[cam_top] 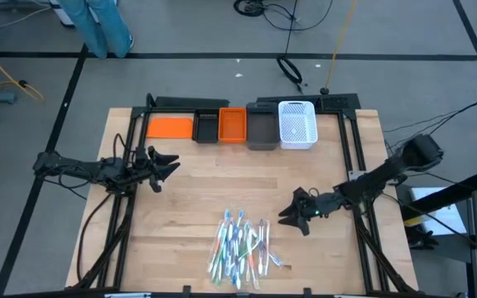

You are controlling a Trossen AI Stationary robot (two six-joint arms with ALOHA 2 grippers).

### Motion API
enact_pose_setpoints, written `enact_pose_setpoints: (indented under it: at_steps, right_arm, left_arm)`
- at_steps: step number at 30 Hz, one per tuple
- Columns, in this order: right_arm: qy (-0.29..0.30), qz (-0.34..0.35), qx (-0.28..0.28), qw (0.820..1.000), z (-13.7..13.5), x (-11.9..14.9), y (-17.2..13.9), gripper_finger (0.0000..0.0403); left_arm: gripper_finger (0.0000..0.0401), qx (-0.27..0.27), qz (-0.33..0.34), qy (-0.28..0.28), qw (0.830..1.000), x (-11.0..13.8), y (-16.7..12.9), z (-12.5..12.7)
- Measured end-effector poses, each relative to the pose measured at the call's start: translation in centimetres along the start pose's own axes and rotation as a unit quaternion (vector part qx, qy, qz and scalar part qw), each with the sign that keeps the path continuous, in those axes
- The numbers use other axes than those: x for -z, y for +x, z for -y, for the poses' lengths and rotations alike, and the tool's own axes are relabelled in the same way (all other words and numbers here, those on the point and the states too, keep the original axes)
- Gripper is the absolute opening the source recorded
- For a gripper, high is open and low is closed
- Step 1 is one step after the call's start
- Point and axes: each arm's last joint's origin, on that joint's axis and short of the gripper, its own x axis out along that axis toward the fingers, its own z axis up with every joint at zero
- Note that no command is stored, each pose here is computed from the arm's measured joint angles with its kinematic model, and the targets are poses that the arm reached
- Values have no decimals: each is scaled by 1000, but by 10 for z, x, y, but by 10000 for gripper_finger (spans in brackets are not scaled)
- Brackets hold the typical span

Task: Pick & Place Toothbrushes
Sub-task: Put the orange toothbrush into the white bin

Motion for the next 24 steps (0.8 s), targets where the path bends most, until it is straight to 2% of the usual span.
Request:
enact_pose_setpoints:
  at_steps: [11,19,24]
  right_arm:
    - [-1,-33,11,999,-8,13,30,166]
    - [20,-41,44,998,2,23,39,166]
    - [27,-24,21,999,1,25,44,166]
  left_arm:
    - [170,0,0,-8,1000,0,0,0]
    - [170,-1,-2,-17,1000,0,0,0]
    - [170,-1,-3,-21,1000,1,0,0]
